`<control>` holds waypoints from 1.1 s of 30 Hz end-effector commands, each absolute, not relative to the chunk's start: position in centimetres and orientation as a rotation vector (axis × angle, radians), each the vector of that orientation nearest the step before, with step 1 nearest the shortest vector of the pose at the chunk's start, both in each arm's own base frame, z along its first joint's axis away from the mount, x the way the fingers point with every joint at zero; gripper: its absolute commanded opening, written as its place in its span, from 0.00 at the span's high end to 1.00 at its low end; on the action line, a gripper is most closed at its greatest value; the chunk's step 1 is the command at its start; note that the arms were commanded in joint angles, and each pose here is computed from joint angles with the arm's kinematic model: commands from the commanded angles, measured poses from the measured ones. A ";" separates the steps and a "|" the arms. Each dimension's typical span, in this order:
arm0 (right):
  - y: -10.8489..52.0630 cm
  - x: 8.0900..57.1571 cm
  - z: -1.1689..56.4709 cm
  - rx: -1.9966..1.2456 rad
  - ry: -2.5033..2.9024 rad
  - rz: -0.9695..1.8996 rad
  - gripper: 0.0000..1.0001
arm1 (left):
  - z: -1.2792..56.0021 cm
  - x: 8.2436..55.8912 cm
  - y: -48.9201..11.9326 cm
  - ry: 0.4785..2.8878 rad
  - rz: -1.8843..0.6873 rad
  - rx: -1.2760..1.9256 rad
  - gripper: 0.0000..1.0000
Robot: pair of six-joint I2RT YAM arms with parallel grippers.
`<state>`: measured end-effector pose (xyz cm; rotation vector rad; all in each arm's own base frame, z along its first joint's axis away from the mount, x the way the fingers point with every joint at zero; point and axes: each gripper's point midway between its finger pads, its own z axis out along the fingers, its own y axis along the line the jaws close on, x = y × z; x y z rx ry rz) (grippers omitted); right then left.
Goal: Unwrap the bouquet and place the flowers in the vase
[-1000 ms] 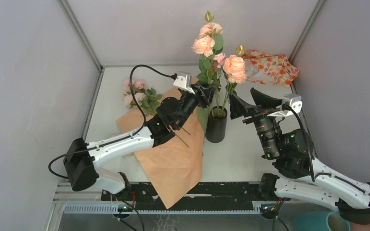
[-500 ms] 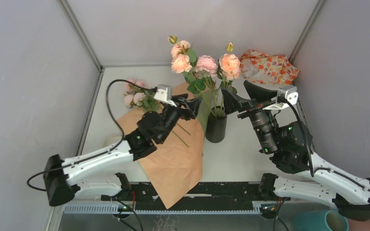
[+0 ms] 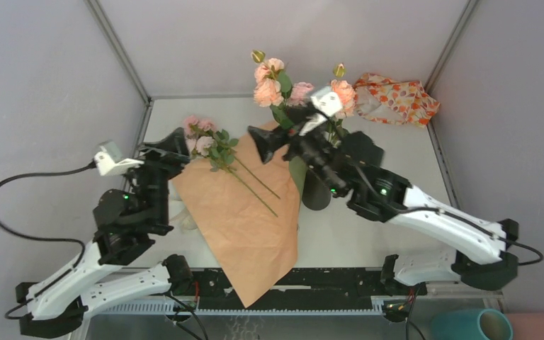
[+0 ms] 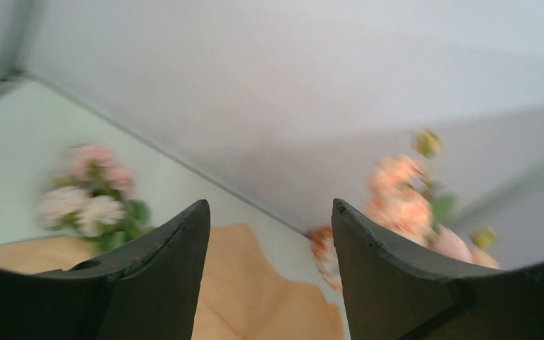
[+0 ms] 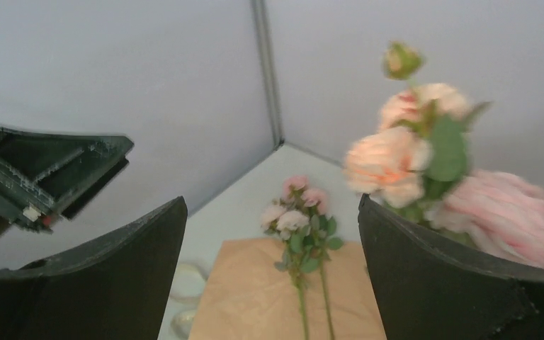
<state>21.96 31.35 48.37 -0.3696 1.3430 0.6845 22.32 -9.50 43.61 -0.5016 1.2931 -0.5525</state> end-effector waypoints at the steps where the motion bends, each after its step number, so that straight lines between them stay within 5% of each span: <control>1: 37.6 20.0 44.3 -0.643 1.542 0.766 0.00 | 41.1 20.2 -0.1 1.317 -0.154 -0.825 0.32; 13: 49.6 18.5 29.3 -1.030 2.152 1.007 0.19 | 39.8 15.5 8.4 1.229 -0.047 -1.045 0.32; 17: 50.2 20.6 24.7 -0.983 2.327 0.999 0.31 | 39.5 15.4 8.5 1.234 -0.048 -1.037 0.32; 33: 48.1 27.8 9.9 -0.837 2.579 0.566 0.39 | 39.5 17.9 4.0 1.311 -0.115 -0.863 0.32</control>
